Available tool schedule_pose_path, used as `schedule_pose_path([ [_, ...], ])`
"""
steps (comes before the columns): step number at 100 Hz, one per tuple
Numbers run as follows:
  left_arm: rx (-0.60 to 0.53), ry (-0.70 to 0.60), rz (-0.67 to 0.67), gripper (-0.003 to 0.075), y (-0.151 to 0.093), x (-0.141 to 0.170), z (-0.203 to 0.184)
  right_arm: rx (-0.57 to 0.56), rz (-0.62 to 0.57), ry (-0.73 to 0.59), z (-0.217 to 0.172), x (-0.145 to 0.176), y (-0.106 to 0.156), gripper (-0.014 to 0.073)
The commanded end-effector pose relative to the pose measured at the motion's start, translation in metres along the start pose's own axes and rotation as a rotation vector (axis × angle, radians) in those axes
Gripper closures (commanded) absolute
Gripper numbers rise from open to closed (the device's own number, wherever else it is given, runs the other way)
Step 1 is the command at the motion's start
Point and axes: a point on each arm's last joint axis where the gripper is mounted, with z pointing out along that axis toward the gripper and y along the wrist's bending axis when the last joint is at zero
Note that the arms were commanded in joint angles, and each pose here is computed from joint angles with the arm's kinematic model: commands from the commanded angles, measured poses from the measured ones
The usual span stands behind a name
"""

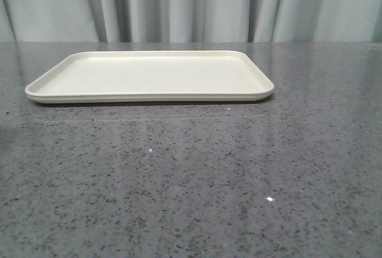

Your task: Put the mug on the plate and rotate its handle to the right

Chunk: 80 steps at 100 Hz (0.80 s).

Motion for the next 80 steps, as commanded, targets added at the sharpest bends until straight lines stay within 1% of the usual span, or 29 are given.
schedule_pose_path([
  [1, 0.021, -0.074, 0.006, 0.0727, -0.003, -0.0113, -0.0057, 0.013, -0.017, -0.075, -0.0025, -0.0121, -0.0013, 0.0641],
  [4, 0.021, -0.075, 0.017, 0.0711, -0.003, -0.0113, -0.0057, 0.013, -0.017, -0.075, -0.0025, -0.0121, -0.0013, 0.0626],
  [11, 0.021, -0.075, 0.021, 0.0635, -0.003, -0.0113, -0.0057, 0.013, -0.017, -0.075, -0.0025, -0.0121, -0.0013, 0.0567],
  [18, 0.023, -0.074, 0.02, 0.0519, -0.0032, -0.0112, -0.0057, 0.013, -0.017, -0.075, -0.0025, -0.0121, -0.0013, 0.0475],
  [30, 0.024, -0.074, 0.019, 0.0269, -0.0034, -0.0112, -0.0057, 0.013, -0.017, -0.075, -0.0025, -0.0121, -0.0013, 0.0265],
  [35, 0.024, -0.074, 0.019, 0.0196, -0.0034, -0.0112, -0.0057, 0.013, -0.017, -0.075, -0.0025, -0.0121, -0.0013, 0.0188],
  [38, 0.024, -0.074, 0.019, 0.0169, -0.0034, -0.0112, -0.0057, 0.013, -0.017, -0.075, -0.0025, -0.0122, -0.0013, 0.0151],
  [44, 0.024, -0.074, 0.019, 0.0142, -0.0034, -0.0112, -0.0057, 0.013, -0.017, -0.075, -0.0025, -0.0122, -0.0013, 0.0087],
  [51, 0.024, -0.074, 0.019, 0.0142, -0.0034, -0.0112, -0.0057, 0.013, -0.017, -0.077, -0.0025, -0.0123, -0.0013, 0.005],
  [68, 0.024, -0.071, 0.019, 0.0144, -0.0034, -0.0112, -0.0053, 0.013, -0.017, -0.082, -0.0026, -0.0127, -0.0013, 0.0048],
  [80, 0.015, -0.013, 0.03, 0.0145, -0.0032, -0.0123, 0.003, 0.013, -0.017, -0.082, -0.0026, -0.0128, -0.0013, 0.0048],
])
